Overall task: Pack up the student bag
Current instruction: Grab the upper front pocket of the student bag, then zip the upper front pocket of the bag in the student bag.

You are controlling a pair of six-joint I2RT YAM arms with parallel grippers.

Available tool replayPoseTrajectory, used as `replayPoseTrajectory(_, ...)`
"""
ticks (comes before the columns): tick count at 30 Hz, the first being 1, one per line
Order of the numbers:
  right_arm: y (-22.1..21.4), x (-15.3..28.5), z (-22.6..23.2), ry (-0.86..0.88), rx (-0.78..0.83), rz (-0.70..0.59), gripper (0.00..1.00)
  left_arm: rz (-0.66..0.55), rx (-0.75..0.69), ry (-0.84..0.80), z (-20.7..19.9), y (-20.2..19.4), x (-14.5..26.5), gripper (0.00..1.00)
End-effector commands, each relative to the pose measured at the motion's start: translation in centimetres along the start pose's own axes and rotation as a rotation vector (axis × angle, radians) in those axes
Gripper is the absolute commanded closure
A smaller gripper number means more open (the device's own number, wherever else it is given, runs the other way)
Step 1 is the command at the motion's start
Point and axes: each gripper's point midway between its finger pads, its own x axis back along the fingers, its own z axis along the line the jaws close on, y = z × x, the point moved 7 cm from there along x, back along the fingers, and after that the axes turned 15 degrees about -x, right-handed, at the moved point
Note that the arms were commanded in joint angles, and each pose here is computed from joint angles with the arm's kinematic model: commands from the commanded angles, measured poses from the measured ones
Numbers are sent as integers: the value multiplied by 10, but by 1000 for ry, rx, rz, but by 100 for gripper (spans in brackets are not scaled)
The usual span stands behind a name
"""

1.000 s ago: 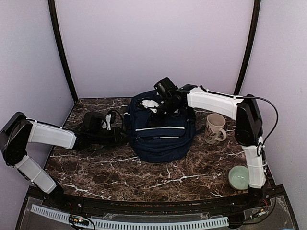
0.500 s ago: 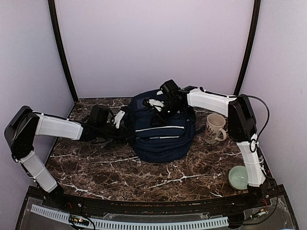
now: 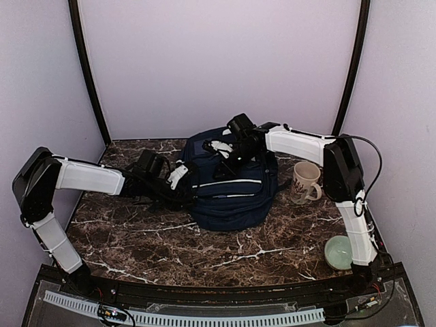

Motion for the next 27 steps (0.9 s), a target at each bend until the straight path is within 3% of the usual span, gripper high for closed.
replayPoseTrajectory(1, -11, -13, -8, 11, -42, 48, 59, 59, -25, 27, -1, -6, 1, 58)
replayPoseTrajectory(8, -12, -15, -8, 12, -49, 50, 59, 89, -40, 106, -4, -2, 2, 83)
replayPoseTrajectory(14, -14, -17, -10, 7, -61, 56, 59, 67, -18, 73, -11, 4, 6, 100)
replayPoseTrajectory(20, -14, -19, -10, 10, -71, 57, 60, 19, -69, -44, -42, 30, 0, 100)
replayPoseTrajectory(27, -16, -22, -11, 13, -86, 64, 60, 45, -142, -131, -73, 62, -24, 100)
